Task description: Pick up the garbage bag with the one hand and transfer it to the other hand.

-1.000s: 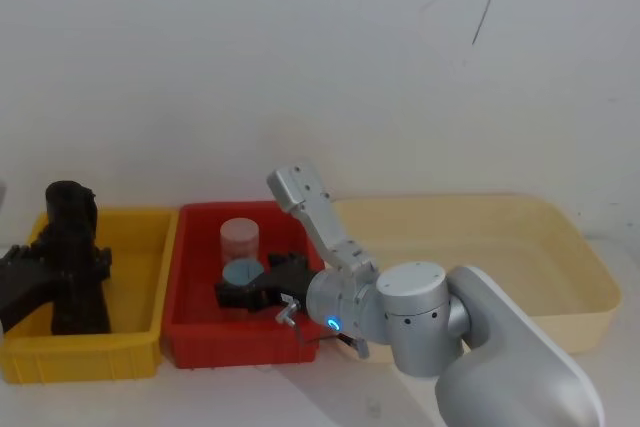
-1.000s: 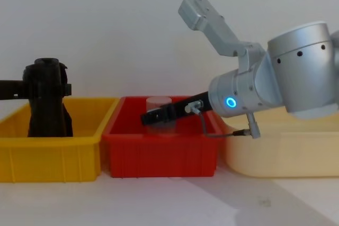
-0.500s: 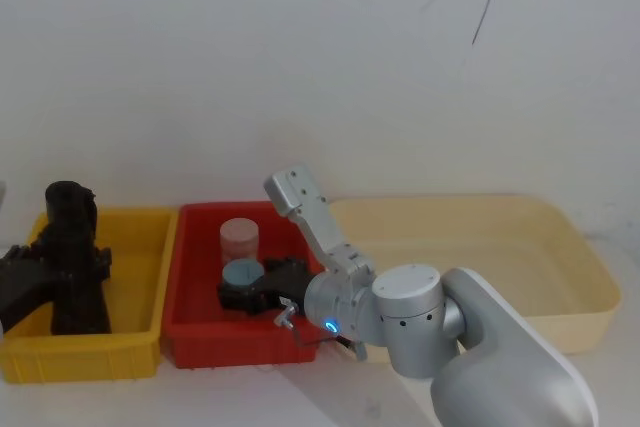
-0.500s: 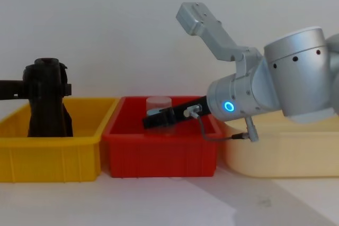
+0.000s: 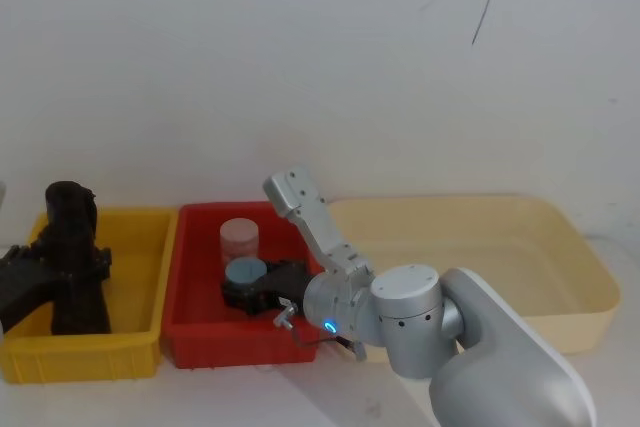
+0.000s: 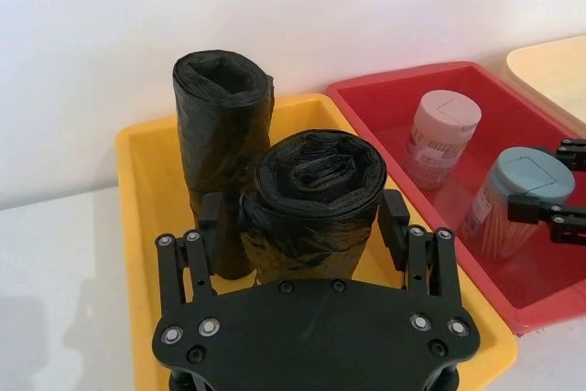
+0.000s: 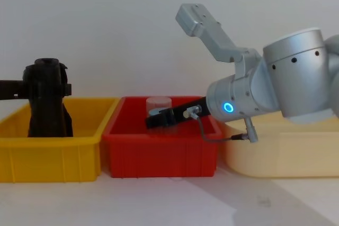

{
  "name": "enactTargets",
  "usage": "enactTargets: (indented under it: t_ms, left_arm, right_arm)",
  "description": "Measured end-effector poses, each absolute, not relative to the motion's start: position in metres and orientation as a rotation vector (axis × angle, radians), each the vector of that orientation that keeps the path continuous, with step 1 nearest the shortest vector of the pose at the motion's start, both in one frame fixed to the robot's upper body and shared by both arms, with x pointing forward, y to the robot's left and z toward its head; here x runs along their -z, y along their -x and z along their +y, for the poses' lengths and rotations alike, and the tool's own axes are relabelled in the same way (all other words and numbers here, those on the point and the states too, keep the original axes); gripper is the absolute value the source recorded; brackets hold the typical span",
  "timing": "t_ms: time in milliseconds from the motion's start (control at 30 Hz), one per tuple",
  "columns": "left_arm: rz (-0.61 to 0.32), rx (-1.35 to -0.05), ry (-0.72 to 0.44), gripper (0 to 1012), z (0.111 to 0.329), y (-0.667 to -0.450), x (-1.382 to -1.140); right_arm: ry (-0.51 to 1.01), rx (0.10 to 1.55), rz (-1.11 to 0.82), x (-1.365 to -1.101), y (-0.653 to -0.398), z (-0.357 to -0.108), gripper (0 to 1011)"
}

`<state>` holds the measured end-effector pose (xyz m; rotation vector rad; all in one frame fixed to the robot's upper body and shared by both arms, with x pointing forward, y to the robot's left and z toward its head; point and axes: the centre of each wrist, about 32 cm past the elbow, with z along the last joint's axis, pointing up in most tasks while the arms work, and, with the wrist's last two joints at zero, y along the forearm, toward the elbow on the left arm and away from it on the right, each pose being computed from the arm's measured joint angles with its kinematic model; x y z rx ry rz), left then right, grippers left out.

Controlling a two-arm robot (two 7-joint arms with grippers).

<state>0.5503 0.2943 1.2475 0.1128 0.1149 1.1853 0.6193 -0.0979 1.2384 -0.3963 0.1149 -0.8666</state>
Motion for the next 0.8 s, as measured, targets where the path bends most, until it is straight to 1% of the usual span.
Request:
enactTargets:
  t_ms: [133,200,267,300,333,367,400,433,600,633,800]
  left_arm:
    - [0.115,-1.185,-0.113,992,0.2942,-0.5503,-1.2475]
    - [0.115,-1.185,-0.113,944,0.2943,-0.5503,-1.2475]
    - [0.115,-1.185,-0.113,917,0.2943,-0.5503,-1.2475]
    - [0.115,-1.185,-0.113,872,0.2943,-0.5503,-1.2475]
    - [0.115,-1.185,-0.113,864,0.2943,-0.5503,-1.2475]
    - [0.115,-1.185,-0.113,822,0.2942,-0.5503,-1.2475]
    - [0.115,-1.185,-0.113,822,0.2942,-0.5503,-1.2475]
    - [0.115,-1.185,-0.113,771,0.2943,-0.5503,-1.2475]
    - [0.115,-1.185,-0.113,636,0.2942,-0.5503,-1.2475]
    - [0.115,-1.185,-0.113,580,0.2942,-0.5503,-1.2475]
    - [0.115,-1.185,-0.113,528,0.2942,-0.5503,-1.2475]
  right_arm:
    - [0.397,0.867,0.115,-1.2383,-0.6194,-0.0978,663]
    - [0.397,0.867,0.115,-1.2382,-0.6194,-0.0978,663]
    - [0.397,0.867,0.115,-1.2382,-0.6195,-0.0977,663]
    - [0.397,0.867,0.115,-1.2382,-0.6195,-0.0977,663]
    - [0.397,0.867,0.114,-1.2382,-0.6195,-0.0977,663]
    - [0.397,0.867,0.114,-1.2382,-0.6195,-0.0977,663]
    - [0.397,0.867,0.114,-1.2382,-0.6196,-0.0976,663]
    - [0.397,0.867,0.114,-1.2382,-0.6196,-0.0976,663]
    - [0.398,0.867,0.115,-1.2381,-0.6196,-0.0976,663]
    - [0.398,0.867,0.115,-1.2380,-0.6196,-0.0976,663]
    - [0.398,0.867,0.115,-1.2379,-0.6196,-0.0976,663]
